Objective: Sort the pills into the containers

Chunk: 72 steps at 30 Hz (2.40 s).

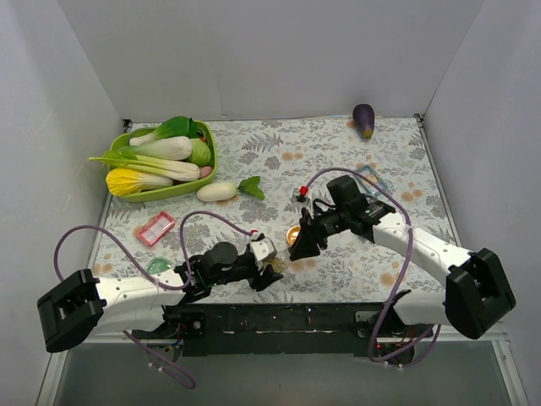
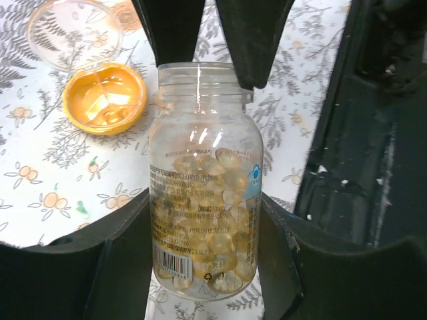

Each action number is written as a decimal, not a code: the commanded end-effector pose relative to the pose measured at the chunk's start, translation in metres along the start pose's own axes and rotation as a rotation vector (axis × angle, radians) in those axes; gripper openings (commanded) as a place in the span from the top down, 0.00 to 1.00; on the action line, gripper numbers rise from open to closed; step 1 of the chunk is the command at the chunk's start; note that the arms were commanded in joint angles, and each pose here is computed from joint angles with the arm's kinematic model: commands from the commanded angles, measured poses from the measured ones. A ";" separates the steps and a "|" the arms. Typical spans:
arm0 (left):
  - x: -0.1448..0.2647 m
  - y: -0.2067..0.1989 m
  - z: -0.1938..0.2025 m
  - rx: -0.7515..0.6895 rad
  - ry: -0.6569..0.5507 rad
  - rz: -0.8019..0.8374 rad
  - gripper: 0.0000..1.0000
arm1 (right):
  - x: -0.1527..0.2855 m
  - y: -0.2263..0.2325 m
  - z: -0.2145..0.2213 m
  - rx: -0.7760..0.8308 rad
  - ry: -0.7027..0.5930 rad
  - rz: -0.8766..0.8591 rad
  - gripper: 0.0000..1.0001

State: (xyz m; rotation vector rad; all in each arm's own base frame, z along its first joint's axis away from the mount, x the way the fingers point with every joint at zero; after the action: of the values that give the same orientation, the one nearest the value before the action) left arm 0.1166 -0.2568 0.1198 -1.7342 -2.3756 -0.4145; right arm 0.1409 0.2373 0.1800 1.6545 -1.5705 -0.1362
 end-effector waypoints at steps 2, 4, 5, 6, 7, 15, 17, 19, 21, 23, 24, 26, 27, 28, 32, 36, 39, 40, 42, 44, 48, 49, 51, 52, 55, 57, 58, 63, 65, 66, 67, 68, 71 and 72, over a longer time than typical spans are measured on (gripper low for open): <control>-0.008 0.050 -0.057 -0.064 -0.177 -0.297 1.00 | -0.002 0.012 0.007 -0.628 -0.041 -0.159 0.73; -0.011 0.043 -0.046 -0.043 -0.159 -0.257 1.00 | 0.003 0.018 -0.004 -0.563 -0.073 -0.228 0.39; -0.010 0.039 -0.034 -0.028 -0.149 -0.239 1.00 | 0.008 0.022 -0.010 -0.520 -0.073 -0.271 0.29; -0.009 0.035 -0.029 -0.017 -0.147 -0.227 1.00 | 0.012 0.023 -0.015 -0.433 -0.090 -0.288 0.18; -0.008 0.033 -0.025 -0.008 -0.147 -0.218 1.00 | 0.018 0.023 -0.017 -0.405 -0.093 -0.295 0.15; 0.011 -0.012 -0.015 0.051 -0.190 0.063 1.00 | 0.050 0.024 -0.046 0.301 -0.048 -0.113 0.05; 0.013 -0.019 -0.013 0.067 -0.179 0.117 1.00 | 0.057 0.011 -0.052 0.557 -0.011 -0.013 0.04; 0.017 -0.028 -0.017 0.083 -0.194 0.182 1.00 | 0.063 0.014 -0.052 0.751 -0.011 0.011 0.04; 0.021 -0.034 -0.024 0.091 -0.226 0.233 1.00 | 0.065 0.026 -0.042 1.034 -0.017 -0.048 0.02; 0.023 -0.038 -0.028 0.107 -0.242 0.260 1.00 | 0.059 0.040 -0.031 1.174 -0.031 -0.116 0.02; 0.023 -0.040 -0.029 0.110 -0.243 0.282 1.00 | 0.052 0.050 -0.026 1.194 -0.019 -0.164 0.02; 0.022 -0.042 -0.034 0.118 -0.248 0.304 1.00 | 0.044 0.059 -0.021 1.204 -0.004 -0.211 0.02; 0.022 -0.043 -0.035 0.118 -0.251 0.316 1.00 | 0.038 0.066 -0.017 1.189 0.013 -0.245 0.02; 0.020 -0.045 -0.034 0.123 -0.241 0.335 1.00 | 0.034 0.067 -0.019 1.191 0.013 -0.247 0.03; 0.016 -0.046 -0.037 0.120 -0.238 0.359 1.00 | 0.023 0.070 -0.015 1.151 0.043 -0.271 0.04; 0.014 -0.045 -0.041 0.113 -0.247 0.363 1.00 | 0.014 0.068 -0.003 1.117 0.105 -0.289 0.10; 0.013 -0.046 -0.042 0.117 -0.251 0.371 1.00 | 0.009 0.065 0.002 1.105 0.140 -0.283 0.14; 0.013 -0.046 -0.044 0.116 -0.256 0.370 1.00 | 0.008 0.064 0.003 1.100 0.146 -0.280 0.14; 0.013 -0.046 -0.045 0.116 -0.262 0.375 1.00 | 0.005 0.063 0.004 1.092 0.159 -0.282 0.16; 0.013 -0.047 -0.045 0.118 -0.256 0.380 1.00 | 0.003 0.061 0.004 1.083 0.168 -0.275 0.18; 0.014 -0.047 -0.047 0.115 -0.258 0.384 1.00 | 0.001 0.059 0.002 1.072 0.178 -0.260 0.33; 0.015 -0.046 -0.049 0.111 -0.264 0.377 1.00 | 0.002 0.061 0.001 1.066 0.181 -0.263 0.39; 0.014 -0.045 -0.049 0.109 -0.263 0.368 1.00 | 0.001 0.062 0.002 1.039 0.191 -0.271 0.56; 0.014 -0.043 -0.050 0.106 -0.266 0.350 1.00 | 0.001 0.062 0.003 1.025 0.193 -0.274 0.61; 0.011 -0.033 -0.050 0.103 -0.254 0.274 1.00 | 0.002 0.067 0.003 0.934 0.194 -0.271 0.71; 0.011 -0.026 -0.053 0.091 -0.249 0.220 1.00 | -0.001 0.068 0.002 0.866 0.178 -0.266 0.75; 0.010 -0.022 -0.054 0.086 -0.246 0.188 1.00 | -0.001 0.071 0.004 0.744 0.182 -0.256 0.76; 0.014 0.014 -0.062 0.042 -0.248 -0.105 1.00 | -0.012 0.056 0.012 0.253 0.095 -0.206 0.85; 0.015 0.023 -0.063 0.031 -0.248 -0.180 1.00 | -0.011 0.051 0.015 -0.088 0.070 -0.208 0.87; 0.016 0.031 -0.061 0.032 -0.233 -0.251 1.00 | -0.009 0.033 0.010 -0.153 -0.009 -0.191 0.88; 0.015 0.034 -0.059 0.021 -0.222 -0.276 1.00 | -0.006 0.028 0.009 -0.274 -0.035 -0.198 0.90; 0.014 0.036 -0.057 0.018 -0.211 -0.300 1.00 | -0.003 0.028 0.006 -0.454 -0.050 -0.229 0.91; 0.010 0.040 -0.043 0.005 -0.144 -0.348 1.00 | 0.005 0.014 0.003 -0.603 -0.130 -0.252 0.96; 0.009 0.041 -0.041 0.006 -0.136 -0.349 1.00 | 0.006 0.015 0.001 -0.625 -0.134 -0.257 0.93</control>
State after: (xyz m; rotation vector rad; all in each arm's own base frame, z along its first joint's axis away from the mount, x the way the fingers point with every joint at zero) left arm 0.1080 -0.2556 0.1355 -1.7060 -2.4530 -0.2647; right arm 0.1355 0.2353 0.1720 1.6594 -1.4875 -0.4233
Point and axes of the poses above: each gripper's point midway between its finger pads, its own x axis back along the fingers, its own y axis along the line the jaws close on, z = x × y, the point moved 5 cm from there along x, back along the fingers, and after that the axes turned 13 degrees about -x, right-handed, at the moved point
